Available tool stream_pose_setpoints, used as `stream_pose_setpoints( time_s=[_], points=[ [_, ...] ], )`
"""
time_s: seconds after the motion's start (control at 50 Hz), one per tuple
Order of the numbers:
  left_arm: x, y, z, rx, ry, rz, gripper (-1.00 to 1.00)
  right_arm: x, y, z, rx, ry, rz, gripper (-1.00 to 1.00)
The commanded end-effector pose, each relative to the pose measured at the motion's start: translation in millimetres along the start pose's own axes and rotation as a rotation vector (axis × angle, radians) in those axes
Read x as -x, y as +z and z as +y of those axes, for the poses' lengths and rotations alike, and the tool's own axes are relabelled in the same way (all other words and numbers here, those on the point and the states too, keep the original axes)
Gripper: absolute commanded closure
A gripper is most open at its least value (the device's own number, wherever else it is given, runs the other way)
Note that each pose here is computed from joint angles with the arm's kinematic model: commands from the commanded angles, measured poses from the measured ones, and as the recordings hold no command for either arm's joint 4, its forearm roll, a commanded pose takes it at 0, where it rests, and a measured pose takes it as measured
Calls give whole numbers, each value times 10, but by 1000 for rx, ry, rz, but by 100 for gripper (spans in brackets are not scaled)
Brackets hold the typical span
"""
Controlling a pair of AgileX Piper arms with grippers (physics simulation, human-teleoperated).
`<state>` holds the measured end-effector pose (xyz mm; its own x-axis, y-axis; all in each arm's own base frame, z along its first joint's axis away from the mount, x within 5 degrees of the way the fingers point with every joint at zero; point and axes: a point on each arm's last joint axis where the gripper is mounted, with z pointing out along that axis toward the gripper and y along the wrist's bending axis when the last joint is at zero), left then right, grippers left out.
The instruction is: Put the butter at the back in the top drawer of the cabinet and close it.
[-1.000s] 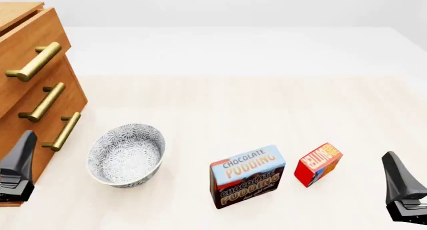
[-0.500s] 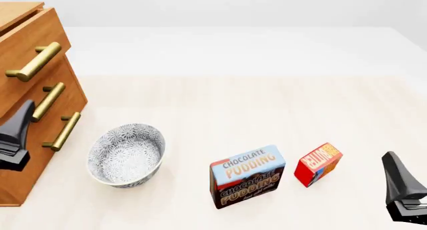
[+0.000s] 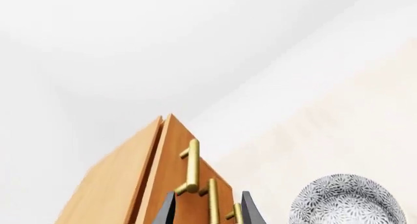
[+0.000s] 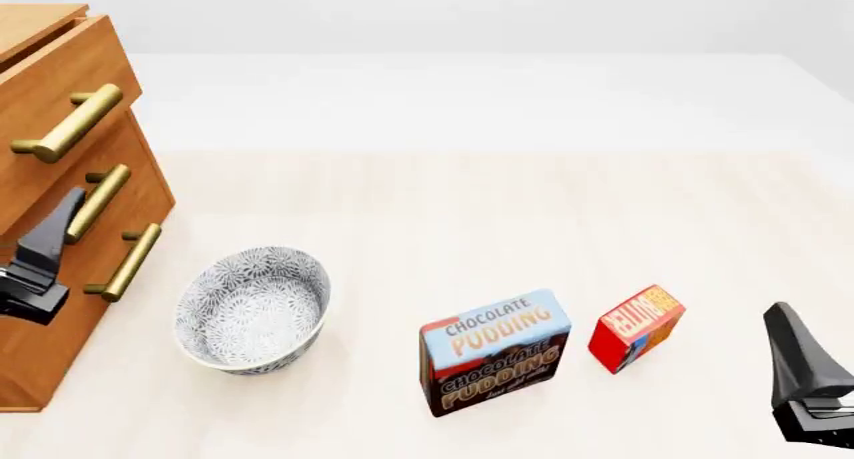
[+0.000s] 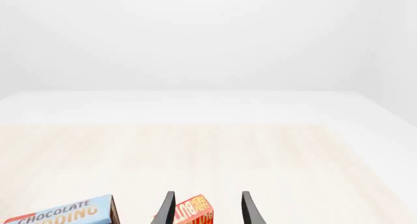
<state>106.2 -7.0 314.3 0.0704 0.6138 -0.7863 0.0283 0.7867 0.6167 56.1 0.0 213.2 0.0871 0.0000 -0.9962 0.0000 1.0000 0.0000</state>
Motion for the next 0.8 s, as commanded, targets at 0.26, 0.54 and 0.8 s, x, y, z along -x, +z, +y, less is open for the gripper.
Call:
stream_pose_setpoints(
  time_s=[0.26, 0.54, 0.8],
  points=[
    [-32, 163, -37, -37, 159, 29, -100, 0, 0, 0, 0, 0, 0, -100],
    [7, 207, 14, -36, 209, 45, -100, 0, 0, 0, 0, 0, 0, -100],
    [-53, 292, -8, -44, 278, 70, -100, 0, 0, 0, 0, 0, 0, -100]
  ],
)
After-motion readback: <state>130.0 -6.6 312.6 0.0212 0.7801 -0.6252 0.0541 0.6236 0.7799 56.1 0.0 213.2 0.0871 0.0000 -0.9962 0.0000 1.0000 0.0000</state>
